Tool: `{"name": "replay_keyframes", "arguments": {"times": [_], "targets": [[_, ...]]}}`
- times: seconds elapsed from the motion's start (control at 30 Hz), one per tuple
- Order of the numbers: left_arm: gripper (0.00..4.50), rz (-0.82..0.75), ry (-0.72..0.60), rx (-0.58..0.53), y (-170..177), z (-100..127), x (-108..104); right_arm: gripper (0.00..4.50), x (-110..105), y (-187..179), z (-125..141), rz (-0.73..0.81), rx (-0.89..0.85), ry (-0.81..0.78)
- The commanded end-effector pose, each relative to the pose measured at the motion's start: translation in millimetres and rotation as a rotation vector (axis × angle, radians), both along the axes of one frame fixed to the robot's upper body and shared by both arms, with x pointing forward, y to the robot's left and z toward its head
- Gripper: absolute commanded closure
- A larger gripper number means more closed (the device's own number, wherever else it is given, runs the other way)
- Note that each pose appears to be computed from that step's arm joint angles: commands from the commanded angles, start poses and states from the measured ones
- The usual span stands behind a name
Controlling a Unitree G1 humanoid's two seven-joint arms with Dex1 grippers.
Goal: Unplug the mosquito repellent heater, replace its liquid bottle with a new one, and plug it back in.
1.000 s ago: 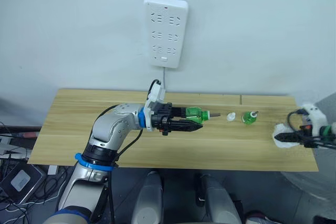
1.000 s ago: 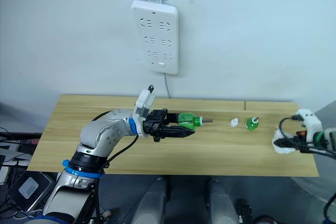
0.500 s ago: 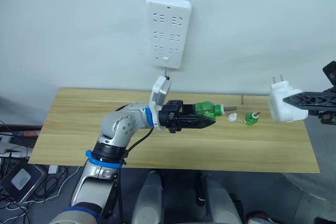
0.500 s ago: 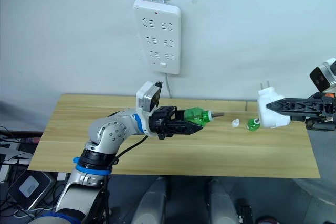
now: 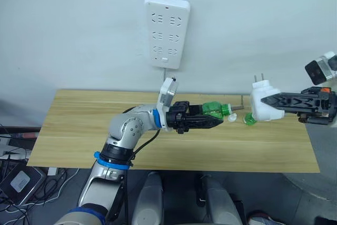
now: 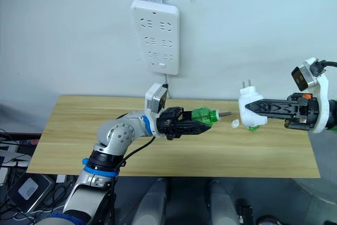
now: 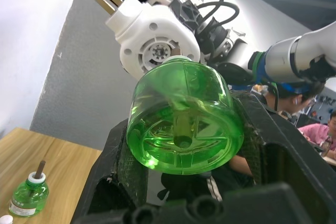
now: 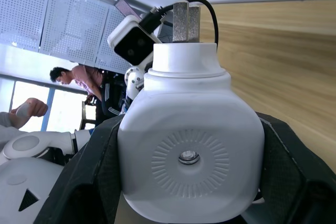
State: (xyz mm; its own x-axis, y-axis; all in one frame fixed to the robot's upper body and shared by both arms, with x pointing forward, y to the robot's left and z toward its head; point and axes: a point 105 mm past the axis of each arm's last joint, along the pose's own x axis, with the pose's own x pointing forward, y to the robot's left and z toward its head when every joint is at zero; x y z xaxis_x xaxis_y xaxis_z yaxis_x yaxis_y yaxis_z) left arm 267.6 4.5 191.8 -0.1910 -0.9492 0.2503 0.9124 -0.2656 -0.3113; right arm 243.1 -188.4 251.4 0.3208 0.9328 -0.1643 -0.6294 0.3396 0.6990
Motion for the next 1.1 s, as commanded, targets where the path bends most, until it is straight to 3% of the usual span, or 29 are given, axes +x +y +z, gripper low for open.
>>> {"name": "replay_keyframes", "arguments": {"times": [0.03,0.57,1.1], "targets": [[2.25,-0.021,-0.024,-0.023,-6.6,4.3,-4.4,1.51,-4.6,7.6,14.8,0.036,0.014,-0.071],[2.25,-0.046,-0.037,-0.046,-17.1,9.2,-3.5,1.51,-16.9,12.9,10.6,0.097,-0.013,-0.061],[2.25,-0.072,-0.07,-0.041,-21.8,8.9,-9.7,1.51,-13.7,20.9,13.4,0.112,-0.011,-0.091]]}}
